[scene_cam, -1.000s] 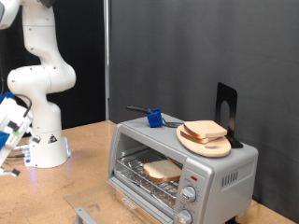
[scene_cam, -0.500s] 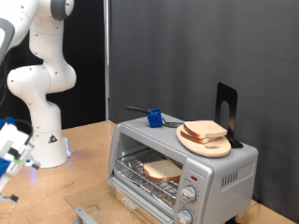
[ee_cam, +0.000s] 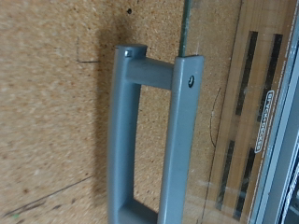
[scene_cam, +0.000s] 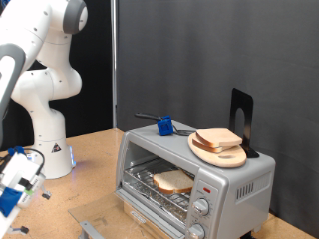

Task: Make a piece of toast with the oven

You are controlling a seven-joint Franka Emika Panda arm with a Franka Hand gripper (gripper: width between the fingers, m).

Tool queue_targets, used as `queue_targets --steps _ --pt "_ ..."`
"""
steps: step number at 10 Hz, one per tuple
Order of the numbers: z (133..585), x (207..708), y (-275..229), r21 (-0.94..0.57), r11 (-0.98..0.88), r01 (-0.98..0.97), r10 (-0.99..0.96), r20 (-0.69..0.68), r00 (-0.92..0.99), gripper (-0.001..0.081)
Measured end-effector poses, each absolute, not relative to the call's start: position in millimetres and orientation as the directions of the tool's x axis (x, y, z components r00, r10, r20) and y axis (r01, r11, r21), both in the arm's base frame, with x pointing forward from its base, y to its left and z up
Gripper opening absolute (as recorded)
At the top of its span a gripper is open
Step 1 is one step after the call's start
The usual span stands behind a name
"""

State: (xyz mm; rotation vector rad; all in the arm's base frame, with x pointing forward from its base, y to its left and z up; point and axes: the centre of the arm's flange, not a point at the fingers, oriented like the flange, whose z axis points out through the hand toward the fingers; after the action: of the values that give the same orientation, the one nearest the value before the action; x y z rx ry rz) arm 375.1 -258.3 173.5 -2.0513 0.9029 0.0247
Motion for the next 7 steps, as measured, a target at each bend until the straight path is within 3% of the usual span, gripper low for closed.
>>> queue_targets --steps 7 --pt "137.2 378.1 -189.4 -0.714 -0.341 -0.612 -0.526 -0.395 0.753 0.0808"
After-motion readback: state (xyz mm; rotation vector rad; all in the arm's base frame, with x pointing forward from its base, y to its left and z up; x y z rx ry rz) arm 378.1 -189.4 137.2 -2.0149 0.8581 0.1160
